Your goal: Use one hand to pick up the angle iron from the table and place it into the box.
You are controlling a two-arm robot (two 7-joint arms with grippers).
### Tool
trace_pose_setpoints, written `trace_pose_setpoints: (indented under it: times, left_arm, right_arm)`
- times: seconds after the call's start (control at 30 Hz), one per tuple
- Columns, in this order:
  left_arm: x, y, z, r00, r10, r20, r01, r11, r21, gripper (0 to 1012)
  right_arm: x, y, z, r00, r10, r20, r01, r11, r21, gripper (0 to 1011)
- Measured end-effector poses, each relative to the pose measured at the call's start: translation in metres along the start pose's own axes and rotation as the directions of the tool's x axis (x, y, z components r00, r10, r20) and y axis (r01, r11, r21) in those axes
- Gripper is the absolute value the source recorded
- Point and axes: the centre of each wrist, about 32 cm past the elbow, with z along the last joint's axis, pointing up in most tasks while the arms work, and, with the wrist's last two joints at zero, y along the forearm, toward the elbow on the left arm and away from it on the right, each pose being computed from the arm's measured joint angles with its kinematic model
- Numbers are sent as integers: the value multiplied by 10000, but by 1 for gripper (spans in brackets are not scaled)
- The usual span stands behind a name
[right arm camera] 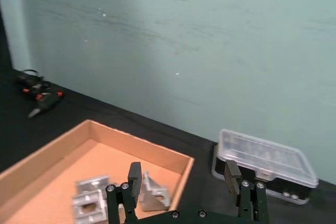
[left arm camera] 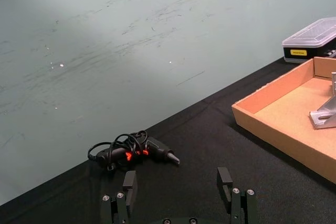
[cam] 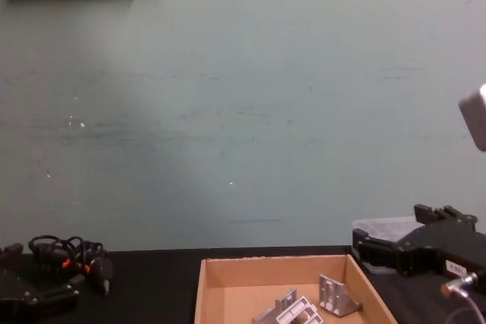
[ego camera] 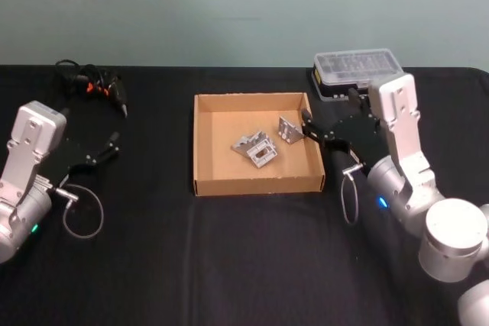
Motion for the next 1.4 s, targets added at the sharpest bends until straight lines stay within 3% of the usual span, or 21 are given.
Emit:
trace_pose_setpoints:
  times: [0.2, 0.33, 1.4]
  left_arm:
    - [0, 0, 0, 10000, 0, 0, 0, 10000, 0, 1000]
    - [0, 0, 0, 10000, 0, 0, 0, 10000, 0, 1000]
    - [0, 0, 0, 10000, 1, -1, -1, 10000, 0, 1000]
  right_arm:
    - [-43, 2, -134, 9973, -466, 571, 462, 9989, 72, 1004]
    - [-44, 1, -164, 9968, -459, 647, 461, 9989, -14, 1004]
    - [-44, 4, -141, 9970, -448, 624, 447, 9990, 43, 1004]
